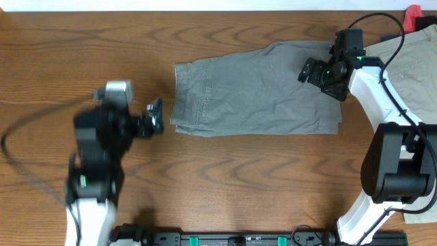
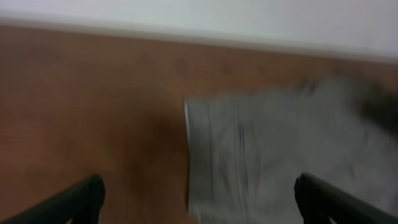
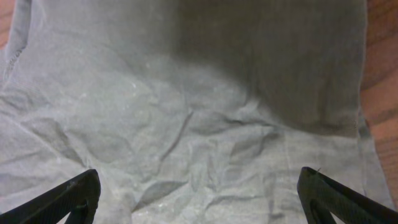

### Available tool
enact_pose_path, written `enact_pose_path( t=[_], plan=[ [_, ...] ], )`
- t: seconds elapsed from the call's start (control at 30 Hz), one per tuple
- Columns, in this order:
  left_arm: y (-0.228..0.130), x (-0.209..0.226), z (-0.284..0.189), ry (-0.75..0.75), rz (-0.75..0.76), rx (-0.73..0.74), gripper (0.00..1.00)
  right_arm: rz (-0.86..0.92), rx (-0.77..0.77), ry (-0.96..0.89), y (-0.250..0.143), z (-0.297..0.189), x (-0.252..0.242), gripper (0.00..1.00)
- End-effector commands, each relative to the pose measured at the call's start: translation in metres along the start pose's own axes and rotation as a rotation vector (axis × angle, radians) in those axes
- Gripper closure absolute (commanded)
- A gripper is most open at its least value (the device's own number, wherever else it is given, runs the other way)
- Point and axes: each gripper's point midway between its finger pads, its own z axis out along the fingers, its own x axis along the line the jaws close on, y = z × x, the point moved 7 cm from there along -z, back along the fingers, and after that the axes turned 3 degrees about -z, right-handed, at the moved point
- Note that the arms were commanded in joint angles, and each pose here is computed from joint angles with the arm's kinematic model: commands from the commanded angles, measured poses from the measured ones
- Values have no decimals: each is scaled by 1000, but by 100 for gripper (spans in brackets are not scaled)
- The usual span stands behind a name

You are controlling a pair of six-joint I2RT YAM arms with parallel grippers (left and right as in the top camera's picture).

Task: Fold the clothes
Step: 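Move the left gripper to the left edge of the shorts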

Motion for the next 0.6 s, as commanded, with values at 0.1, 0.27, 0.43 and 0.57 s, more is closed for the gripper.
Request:
enact_pose_path(
  t=[0.1, 0.27, 0.43, 0.57],
  plan=[
    [24, -3, 45, -62, -49, 206, 2, -18, -8, 8, 4, -1, 3, 1],
    [21, 3, 77, -66, -209, 227, 2, -18, -8, 8, 4, -1, 3, 1],
    [36, 3, 90, -93, -218, 134, 2, -18, -8, 8, 4, -1, 3, 1],
    [44, 3, 97, -106, -204, 90, 2, -18, -8, 8, 4, -1, 3, 1]
  ],
)
